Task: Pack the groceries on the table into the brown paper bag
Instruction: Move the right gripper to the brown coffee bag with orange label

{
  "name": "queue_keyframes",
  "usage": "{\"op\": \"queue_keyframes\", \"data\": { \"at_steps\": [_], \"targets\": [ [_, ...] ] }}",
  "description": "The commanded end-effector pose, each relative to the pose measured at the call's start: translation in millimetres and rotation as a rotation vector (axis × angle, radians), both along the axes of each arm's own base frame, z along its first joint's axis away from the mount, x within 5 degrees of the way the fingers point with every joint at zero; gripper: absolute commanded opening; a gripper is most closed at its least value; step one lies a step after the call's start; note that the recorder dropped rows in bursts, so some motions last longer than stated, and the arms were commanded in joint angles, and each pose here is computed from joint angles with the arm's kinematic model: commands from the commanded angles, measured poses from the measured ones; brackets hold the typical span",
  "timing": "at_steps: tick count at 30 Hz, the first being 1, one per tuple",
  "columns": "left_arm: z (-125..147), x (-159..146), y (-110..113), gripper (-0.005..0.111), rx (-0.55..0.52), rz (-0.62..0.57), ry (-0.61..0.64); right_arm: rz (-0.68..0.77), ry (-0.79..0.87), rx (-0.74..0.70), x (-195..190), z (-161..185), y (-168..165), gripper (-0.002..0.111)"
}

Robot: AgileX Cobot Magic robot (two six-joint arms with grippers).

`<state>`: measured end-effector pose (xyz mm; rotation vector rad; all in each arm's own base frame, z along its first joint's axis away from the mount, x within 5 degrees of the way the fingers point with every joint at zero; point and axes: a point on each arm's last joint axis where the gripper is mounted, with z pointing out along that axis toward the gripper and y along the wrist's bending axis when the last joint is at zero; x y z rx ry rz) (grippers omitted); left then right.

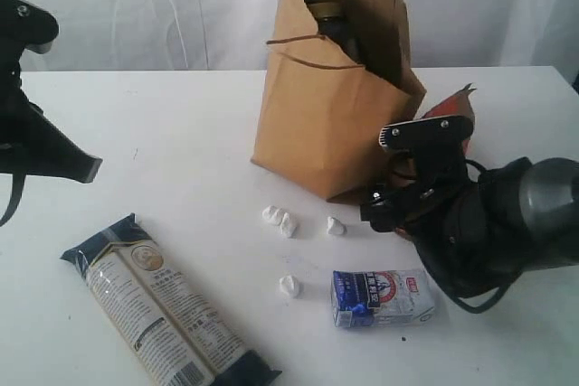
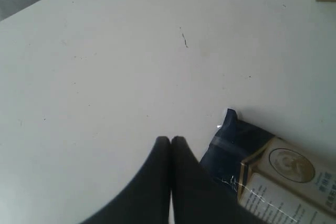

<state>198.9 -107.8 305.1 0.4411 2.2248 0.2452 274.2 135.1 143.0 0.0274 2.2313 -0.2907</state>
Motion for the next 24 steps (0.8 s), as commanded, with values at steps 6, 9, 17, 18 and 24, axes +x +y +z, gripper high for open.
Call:
{"op": "queue_keyframes", "data": {
  "at_steps": [6,9,17,18,24],
  "targets": [
    [0.2,-2.0,2.3,0.0,-0.003,0.012,-0.001,-0.11,0.056,0.035,-3.5,-8.4,-5.2,0.054],
    [0.2,-2.0,2.3,0.0,0.0,0.01,-0.001,-0.114,0.054,0.033,-3.5,-8.2,-5.6,0.046],
    [0.0,-2.2,2.8,0.0,0.008,0.01,0.001,-0.148,0.125,-0.079,-21.0,-19.9,-22.9,0.031],
    [-0.1,-2.3,3.0,0.0,0.014,0.009,0.003,-0.15,0.136,-0.085,-23.9,-22.3,-24.9,0.029],
    [-0.1,-2.3,3.2,0.0,0.036,-0.007,0.005,-0.059,0.202,-0.105,-31.3,-30.8,-24.8,0.029]
  ]
}}
